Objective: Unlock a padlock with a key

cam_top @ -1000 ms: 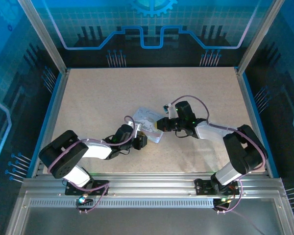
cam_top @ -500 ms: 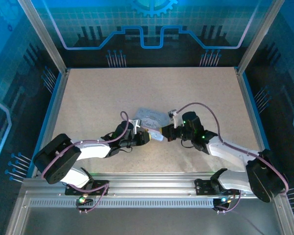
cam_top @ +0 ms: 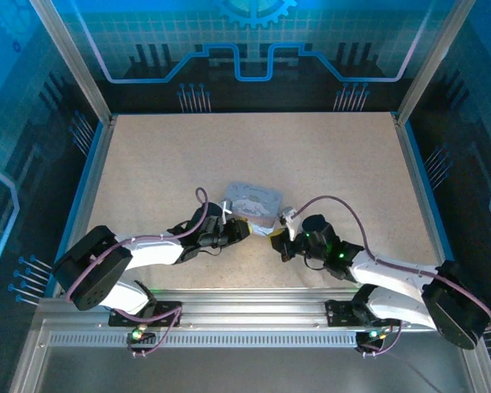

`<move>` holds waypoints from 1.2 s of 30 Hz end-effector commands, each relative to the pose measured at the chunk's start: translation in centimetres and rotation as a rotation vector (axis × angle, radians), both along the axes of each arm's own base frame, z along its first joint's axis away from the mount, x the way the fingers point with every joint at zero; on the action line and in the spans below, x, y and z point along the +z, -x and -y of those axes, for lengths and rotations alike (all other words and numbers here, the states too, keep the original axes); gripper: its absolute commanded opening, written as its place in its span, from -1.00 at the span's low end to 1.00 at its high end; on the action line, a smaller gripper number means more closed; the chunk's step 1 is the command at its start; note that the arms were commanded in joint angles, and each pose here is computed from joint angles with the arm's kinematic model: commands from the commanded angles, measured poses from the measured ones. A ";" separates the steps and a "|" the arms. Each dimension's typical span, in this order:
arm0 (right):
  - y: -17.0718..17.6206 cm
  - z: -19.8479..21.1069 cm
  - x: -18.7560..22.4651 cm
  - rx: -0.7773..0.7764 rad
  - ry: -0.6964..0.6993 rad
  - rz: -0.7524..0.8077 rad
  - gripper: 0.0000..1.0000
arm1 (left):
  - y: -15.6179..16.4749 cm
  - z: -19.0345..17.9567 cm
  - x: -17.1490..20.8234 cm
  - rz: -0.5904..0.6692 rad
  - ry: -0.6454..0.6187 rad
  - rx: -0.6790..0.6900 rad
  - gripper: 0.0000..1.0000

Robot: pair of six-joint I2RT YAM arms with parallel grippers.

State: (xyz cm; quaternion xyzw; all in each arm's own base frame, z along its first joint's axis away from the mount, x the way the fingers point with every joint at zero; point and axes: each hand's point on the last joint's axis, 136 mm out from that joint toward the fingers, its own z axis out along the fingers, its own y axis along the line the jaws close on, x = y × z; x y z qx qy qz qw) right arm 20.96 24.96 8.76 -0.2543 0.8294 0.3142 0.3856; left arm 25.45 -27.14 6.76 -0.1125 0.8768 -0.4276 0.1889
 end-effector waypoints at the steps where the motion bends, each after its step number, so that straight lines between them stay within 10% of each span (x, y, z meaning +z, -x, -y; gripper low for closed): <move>1: -0.5 -0.6 0.5 0.007 -0.015 0.074 -1.00 | -0.4 1.7 3.0 0.008 0.114 -0.011 -0.55; 36: -2.0 -2.3 -1.2 0.027 -0.107 -0.015 -1.00 | -0.4 1.8 2.4 -0.034 0.170 0.026 -0.58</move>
